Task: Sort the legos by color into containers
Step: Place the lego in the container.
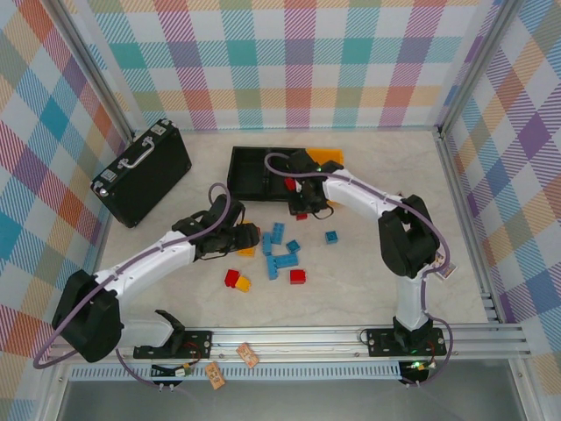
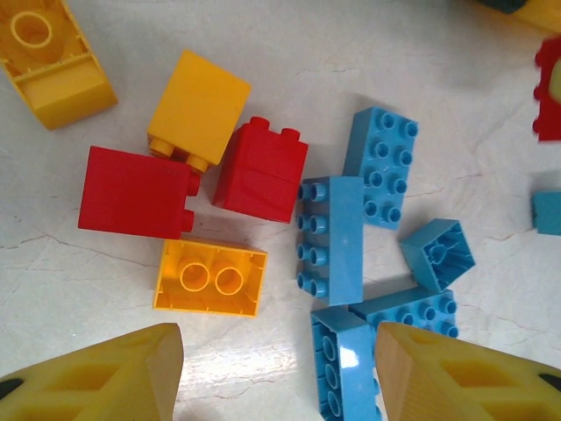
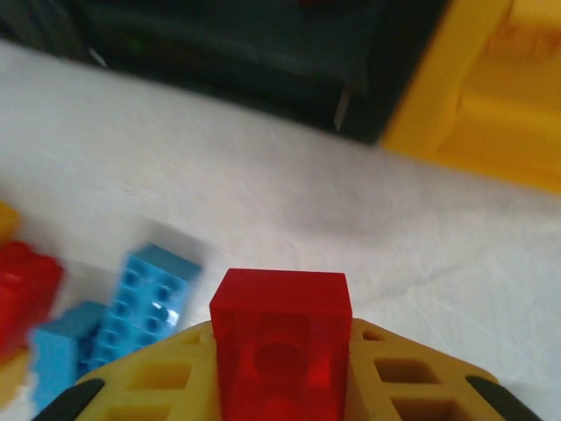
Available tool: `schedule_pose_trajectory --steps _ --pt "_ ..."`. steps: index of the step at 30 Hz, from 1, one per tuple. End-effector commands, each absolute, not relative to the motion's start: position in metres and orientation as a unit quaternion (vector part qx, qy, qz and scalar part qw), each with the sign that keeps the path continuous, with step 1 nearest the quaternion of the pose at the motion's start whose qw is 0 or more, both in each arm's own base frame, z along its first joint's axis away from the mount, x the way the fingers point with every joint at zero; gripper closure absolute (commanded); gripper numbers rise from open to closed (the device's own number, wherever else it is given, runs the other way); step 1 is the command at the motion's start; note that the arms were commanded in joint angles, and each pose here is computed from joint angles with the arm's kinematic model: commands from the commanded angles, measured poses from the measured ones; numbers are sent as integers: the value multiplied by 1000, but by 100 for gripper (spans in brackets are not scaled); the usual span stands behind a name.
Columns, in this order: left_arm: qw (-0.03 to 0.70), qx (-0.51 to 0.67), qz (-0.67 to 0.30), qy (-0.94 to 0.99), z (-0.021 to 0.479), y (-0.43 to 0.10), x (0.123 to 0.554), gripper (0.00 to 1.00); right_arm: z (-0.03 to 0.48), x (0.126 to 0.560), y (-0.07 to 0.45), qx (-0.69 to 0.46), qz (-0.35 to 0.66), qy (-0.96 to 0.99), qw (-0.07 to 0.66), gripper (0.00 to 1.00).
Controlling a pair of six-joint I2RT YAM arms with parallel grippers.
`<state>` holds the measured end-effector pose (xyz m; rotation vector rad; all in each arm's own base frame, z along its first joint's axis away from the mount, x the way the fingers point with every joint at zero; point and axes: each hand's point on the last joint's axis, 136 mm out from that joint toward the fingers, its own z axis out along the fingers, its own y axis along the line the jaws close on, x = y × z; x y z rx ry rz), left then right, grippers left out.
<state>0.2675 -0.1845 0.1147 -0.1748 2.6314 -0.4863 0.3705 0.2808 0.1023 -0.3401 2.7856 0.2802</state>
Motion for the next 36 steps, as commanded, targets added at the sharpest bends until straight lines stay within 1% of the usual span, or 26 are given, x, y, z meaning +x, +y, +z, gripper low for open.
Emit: schedule_pose_trajectory --steps 1,9,16,22,29,32,36 --pt "244 -67 -188 949 122 -186 267 40 120 390 290 -117 104 972 175 75" --pt "242 -70 -181 951 121 -179 260 40 122 445 313 -74 136 971 181 75" --pt "239 -75 -175 952 116 -175 256 40 114 475 325 -41 155 970 181 74" --pt "238 -75 -170 953 113 -173 255 40 97 485 330 -26 167 971 171 73" --pt "233 -75 -167 955 109 -173 254 40 84 488 338 -21 181 970 161 72" --pt "232 -77 -167 955 108 -172 254 40 81 488 339 -19 181 970 159 68" --pt "233 -79 -165 955 108 -171 254 40 86 490 338 -18 181 969 165 59"
